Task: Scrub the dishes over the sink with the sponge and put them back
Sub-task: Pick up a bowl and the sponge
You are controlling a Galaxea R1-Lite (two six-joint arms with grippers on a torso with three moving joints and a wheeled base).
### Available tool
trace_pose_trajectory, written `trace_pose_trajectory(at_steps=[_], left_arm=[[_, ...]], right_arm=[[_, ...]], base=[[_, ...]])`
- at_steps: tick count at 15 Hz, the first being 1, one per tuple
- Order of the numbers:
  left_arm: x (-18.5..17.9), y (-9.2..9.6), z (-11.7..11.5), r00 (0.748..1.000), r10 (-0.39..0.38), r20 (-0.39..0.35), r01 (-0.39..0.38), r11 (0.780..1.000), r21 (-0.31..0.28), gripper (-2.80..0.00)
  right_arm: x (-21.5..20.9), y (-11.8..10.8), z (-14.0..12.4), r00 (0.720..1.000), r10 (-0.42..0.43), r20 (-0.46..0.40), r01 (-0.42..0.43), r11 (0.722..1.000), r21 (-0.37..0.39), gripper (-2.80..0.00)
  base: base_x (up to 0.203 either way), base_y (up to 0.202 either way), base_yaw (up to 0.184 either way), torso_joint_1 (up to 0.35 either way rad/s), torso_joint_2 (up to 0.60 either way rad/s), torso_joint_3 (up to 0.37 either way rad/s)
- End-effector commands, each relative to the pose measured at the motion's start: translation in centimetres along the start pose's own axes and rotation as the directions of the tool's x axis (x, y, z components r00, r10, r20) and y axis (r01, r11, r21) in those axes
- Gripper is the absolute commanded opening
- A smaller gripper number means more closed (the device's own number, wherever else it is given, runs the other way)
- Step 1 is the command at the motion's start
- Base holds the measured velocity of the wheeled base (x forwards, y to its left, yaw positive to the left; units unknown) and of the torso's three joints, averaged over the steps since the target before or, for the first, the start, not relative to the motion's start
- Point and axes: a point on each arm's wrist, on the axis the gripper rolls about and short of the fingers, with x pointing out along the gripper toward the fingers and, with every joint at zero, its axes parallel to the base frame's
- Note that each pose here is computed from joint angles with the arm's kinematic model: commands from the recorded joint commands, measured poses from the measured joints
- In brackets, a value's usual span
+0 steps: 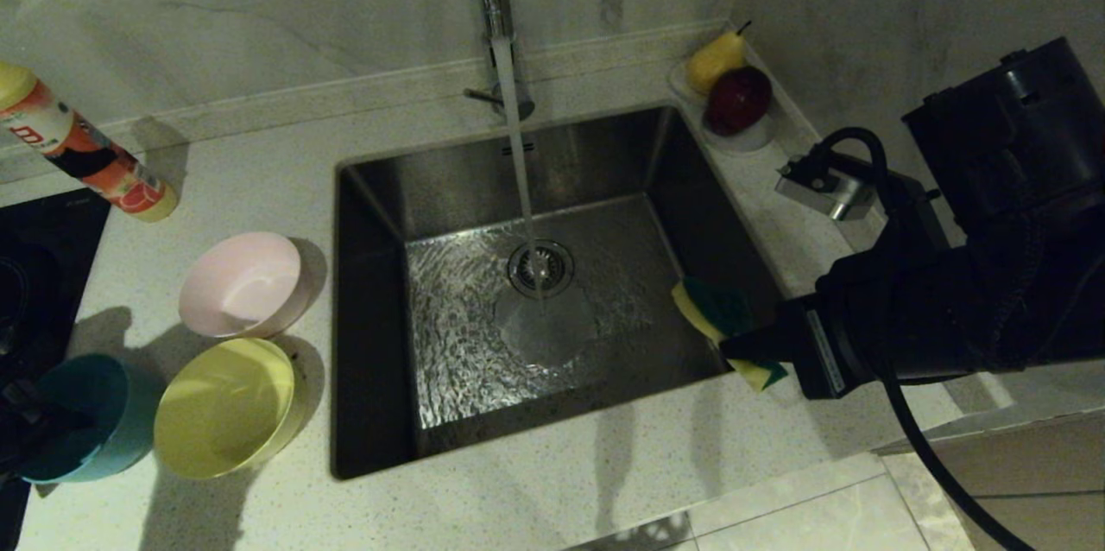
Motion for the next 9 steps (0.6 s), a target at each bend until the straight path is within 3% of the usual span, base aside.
trace_pose_trajectory(at_steps=[1, 3, 7, 9], left_arm=[[-0.5, 0.3, 0.5, 0.999, 0.015, 0.043, -0.015, 1.000, -0.008, -2.80], [-1.9, 0.2, 0.9, 0.992, 0.036, 0.125, -0.035, 0.999, -0.007, -2.80], [-4.5, -0.8, 2.1, 0.972, 0.006, 0.236, -0.008, 1.000, 0.008, -2.80], [-6.7, -2.0, 3.2, 0.946, -0.034, 0.323, 0.039, 0.999, -0.011, -2.80]], right_arm=[[0.0, 0.0, 0.0, 1.000, 0.001, -0.002, -0.001, 1.000, 0.004, -2.80], [0.0, 0.0, 0.0, 1.000, 0.001, -0.004, -0.001, 1.000, 0.011, -2.80], [-0.3, 0.2, -0.1, 1.000, 0.009, 0.002, -0.009, 1.000, 0.009, -2.80], [-0.6, 0.2, -0.2, 1.000, 0.008, 0.004, -0.008, 1.000, 0.010, -2.80]], base=[[0.000, 0.000, 0.000, 0.000, 0.00, 0.000], [0.000, 0.000, 0.000, 0.000, 0.00, 0.000], [0.000, 0.000, 0.000, 0.000, 0.00, 0.000], [0.000, 0.000, 0.000, 0.000, 0.00, 0.000]])
